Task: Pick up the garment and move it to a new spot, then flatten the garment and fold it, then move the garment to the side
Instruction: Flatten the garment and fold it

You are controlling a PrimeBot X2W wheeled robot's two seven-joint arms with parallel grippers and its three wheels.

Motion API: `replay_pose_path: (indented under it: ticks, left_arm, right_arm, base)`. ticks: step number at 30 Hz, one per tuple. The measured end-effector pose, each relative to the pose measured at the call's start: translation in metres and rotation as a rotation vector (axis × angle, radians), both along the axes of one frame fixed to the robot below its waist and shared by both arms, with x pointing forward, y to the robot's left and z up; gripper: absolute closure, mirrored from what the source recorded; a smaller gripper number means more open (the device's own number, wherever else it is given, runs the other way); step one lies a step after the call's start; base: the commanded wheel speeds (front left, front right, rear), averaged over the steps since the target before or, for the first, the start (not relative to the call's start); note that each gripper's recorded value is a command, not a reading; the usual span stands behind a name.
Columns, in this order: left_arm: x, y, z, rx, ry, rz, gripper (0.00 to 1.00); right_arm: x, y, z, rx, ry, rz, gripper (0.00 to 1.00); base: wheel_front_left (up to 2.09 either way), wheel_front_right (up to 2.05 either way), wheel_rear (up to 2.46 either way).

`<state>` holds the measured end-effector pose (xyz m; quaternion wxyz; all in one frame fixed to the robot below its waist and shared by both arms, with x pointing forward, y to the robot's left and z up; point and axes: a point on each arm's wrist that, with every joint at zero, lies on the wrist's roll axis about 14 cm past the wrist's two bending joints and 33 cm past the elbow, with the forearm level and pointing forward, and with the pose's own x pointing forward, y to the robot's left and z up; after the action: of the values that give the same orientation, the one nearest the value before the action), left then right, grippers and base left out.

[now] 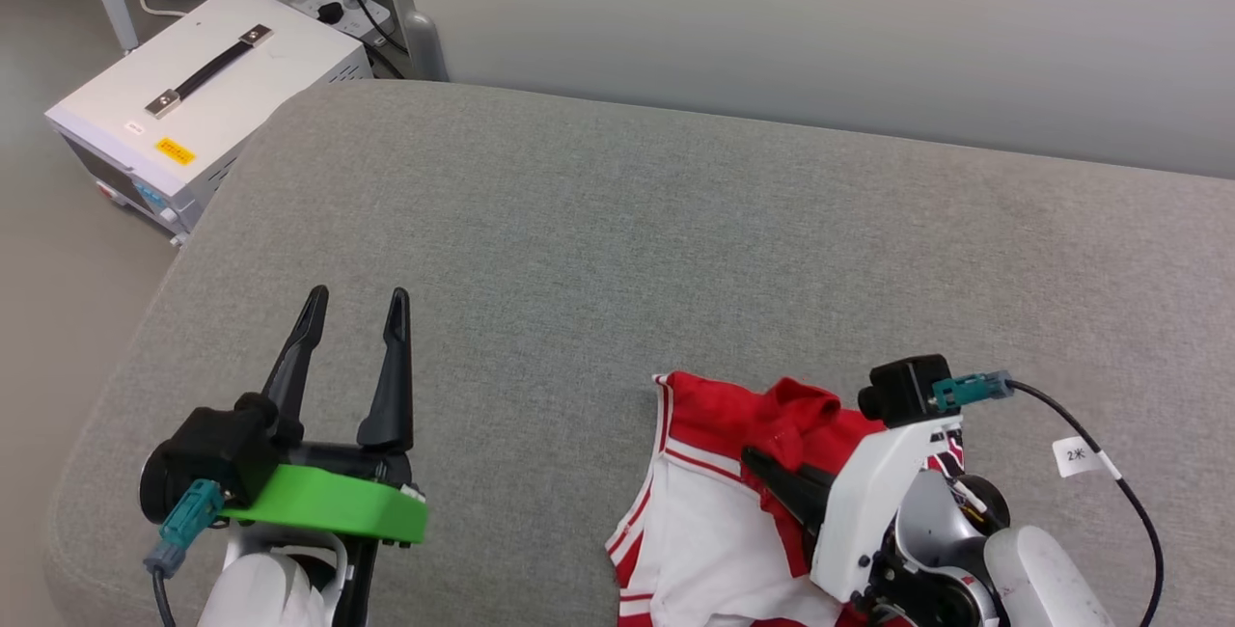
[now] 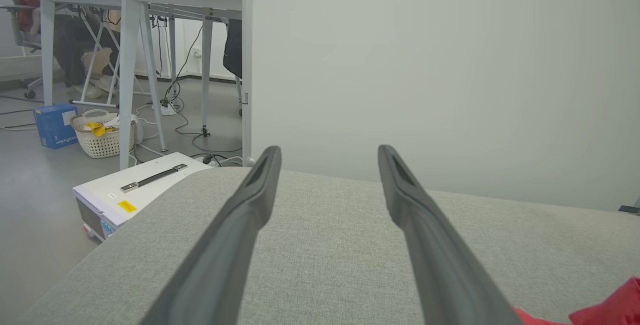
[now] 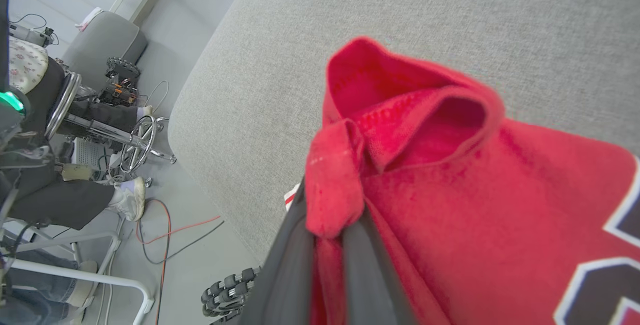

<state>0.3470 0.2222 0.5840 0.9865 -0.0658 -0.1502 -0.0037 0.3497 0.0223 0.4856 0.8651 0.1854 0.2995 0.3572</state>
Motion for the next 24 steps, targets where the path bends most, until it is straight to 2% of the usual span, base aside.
replay_pose_path:
  ticks: [9,10,11,20,24]
  left_arm:
    - [-0.006,0.008,-0.001,0.0,0.002,0.026,0.0]
    - [-0.007,0.008,0.0,0.0,0.002,0.027,0.0]
    - [-0.007,0.008,0.0,0.0,0.002,0.029,0.0]
    - [-0.007,0.007,0.001,-0.001,-0.002,0.025,0.0]
    - [-0.005,0.003,0.002,-0.001,-0.006,0.009,0.0]
  right_arm:
    - [-0.003,0.023,-0.018,0.001,0.014,0.043,1.0]
    - [-0.004,0.025,-0.02,0.0,0.015,0.048,0.64]
    - [-0.005,0.028,-0.021,0.001,0.013,0.051,0.0]
    - [-0.01,0.053,0.007,0.149,-0.003,0.087,0.0]
    - [-0.001,0.051,0.028,0.16,-0.089,0.075,0.0]
  base:
    - [0.0,0.0,0.0]
    - [0.0,0.0,0.0]
    - [0.0,0.0,0.0]
    - [0.0,0.0,0.0]
    - [0.0,0.0,0.0]
